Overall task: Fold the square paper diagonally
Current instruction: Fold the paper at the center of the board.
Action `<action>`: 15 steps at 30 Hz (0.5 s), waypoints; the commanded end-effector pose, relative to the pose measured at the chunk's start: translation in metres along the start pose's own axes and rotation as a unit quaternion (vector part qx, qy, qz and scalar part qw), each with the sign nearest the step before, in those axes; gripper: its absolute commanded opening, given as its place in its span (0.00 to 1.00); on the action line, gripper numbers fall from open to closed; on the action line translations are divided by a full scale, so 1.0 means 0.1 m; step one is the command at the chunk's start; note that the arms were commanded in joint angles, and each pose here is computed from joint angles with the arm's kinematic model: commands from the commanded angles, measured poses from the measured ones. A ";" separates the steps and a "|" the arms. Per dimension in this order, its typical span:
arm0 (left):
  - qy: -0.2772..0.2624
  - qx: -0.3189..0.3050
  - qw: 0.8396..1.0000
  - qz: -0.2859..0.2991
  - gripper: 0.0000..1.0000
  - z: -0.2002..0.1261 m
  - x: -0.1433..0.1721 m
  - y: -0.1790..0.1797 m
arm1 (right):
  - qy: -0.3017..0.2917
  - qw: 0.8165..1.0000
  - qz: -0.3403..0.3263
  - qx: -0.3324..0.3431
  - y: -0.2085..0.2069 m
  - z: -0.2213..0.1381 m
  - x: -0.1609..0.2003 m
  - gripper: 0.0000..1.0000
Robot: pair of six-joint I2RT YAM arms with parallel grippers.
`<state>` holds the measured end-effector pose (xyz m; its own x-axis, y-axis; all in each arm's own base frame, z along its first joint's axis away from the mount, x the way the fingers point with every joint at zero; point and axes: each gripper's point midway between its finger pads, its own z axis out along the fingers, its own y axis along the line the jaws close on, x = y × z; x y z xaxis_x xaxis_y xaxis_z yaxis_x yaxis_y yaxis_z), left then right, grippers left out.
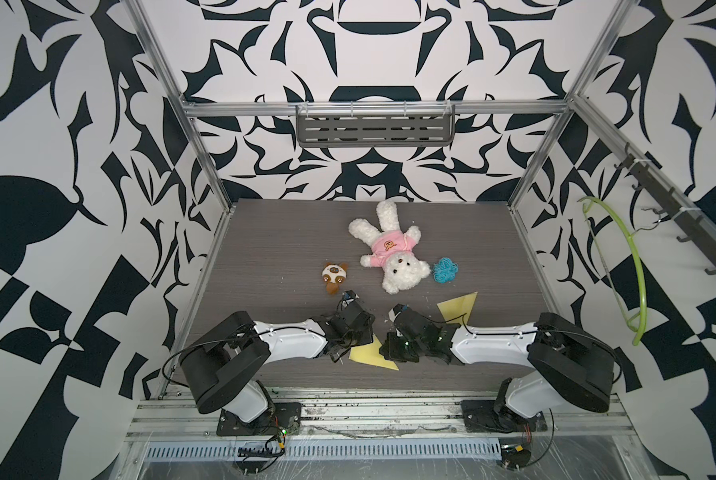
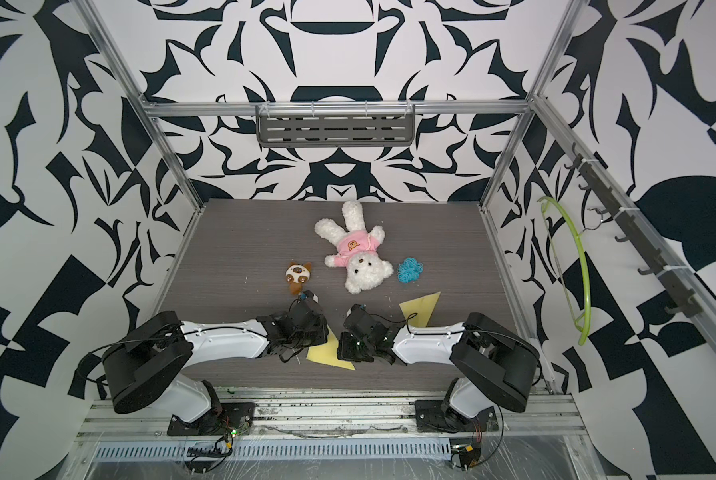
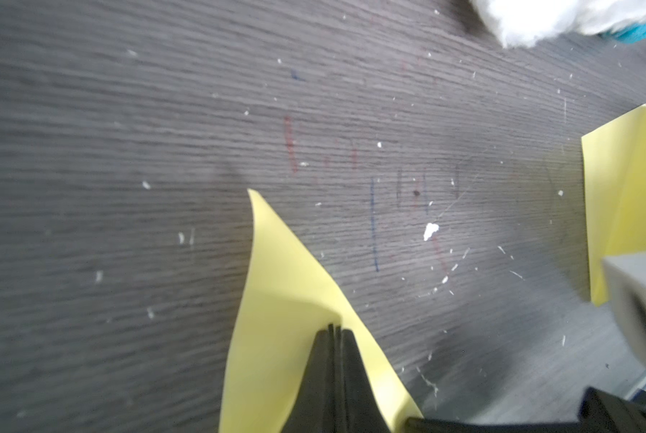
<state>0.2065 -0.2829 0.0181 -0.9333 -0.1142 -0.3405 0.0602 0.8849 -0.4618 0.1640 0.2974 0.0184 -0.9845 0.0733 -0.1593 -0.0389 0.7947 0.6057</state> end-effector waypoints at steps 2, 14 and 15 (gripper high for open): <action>0.065 -0.098 0.993 0.006 0.00 0.05 0.37 0.56 | -0.008 1.000 0.012 0.012 -0.15 -0.01 0.03 0.00; 0.055 -0.106 0.993 -0.015 0.00 0.09 0.09 0.70 | 0.010 0.998 0.034 0.061 -0.68 -0.03 0.40 0.00; 0.054 -0.106 0.993 -0.016 0.00 0.10 0.04 0.70 | 0.014 0.997 0.033 0.063 -0.70 -0.02 0.43 0.00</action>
<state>0.2175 -0.2782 0.0181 -0.9488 -0.1246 -0.2903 0.0353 0.8713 -0.4894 0.1532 0.2855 0.0146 -0.9738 0.1312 -0.1858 -0.0259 0.7475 0.6637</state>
